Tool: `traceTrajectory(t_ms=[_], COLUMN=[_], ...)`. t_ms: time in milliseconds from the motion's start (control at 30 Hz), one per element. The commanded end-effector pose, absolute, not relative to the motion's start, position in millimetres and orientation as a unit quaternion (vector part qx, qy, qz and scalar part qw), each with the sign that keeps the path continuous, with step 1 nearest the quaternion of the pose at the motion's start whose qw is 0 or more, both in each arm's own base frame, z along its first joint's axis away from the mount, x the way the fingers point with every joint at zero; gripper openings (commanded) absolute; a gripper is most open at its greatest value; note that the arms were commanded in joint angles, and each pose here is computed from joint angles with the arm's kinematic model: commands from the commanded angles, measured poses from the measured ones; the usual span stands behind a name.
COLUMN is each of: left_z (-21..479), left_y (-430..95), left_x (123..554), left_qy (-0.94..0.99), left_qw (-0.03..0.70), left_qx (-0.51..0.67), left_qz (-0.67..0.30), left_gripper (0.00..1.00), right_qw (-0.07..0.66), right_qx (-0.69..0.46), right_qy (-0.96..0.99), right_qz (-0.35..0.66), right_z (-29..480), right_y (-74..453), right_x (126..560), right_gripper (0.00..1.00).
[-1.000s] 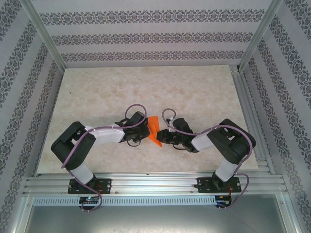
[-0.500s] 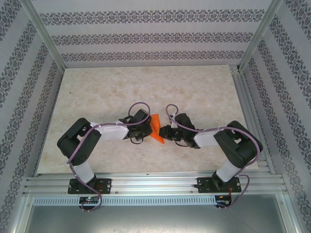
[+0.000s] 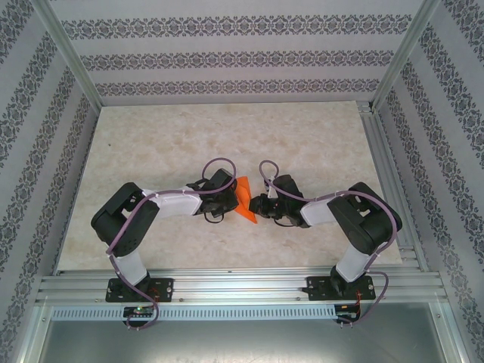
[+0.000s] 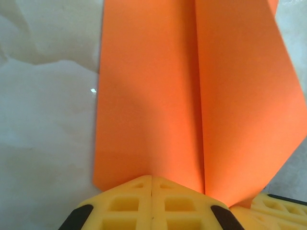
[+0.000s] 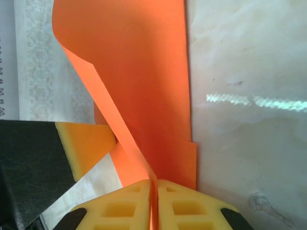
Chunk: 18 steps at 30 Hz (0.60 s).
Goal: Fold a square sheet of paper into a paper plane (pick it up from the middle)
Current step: Fourth fold the wing at the center of the table.
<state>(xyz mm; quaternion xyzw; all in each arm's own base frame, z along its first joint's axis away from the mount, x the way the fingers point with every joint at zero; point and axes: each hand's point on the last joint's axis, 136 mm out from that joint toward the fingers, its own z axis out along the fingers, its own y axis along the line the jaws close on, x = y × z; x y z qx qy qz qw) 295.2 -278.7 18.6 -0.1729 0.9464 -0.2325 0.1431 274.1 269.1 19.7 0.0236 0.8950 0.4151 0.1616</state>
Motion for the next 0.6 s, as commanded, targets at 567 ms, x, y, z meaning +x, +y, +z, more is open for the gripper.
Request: traceTrajectory(t_ms=[567], left_z=[79], left_y=[-295], left_x=[315], left_qy=[0.926], left_qw=[0.184], left_qx=[-0.139], left_qz=[-0.299], left_gripper=[0.16], right_qw=[0.148], right_qx=[0.051], right_qy=[0.906], right_qz=[0.393], right_z=[10], right_y=[261], right_x=[278], right_gripper=[0.12])
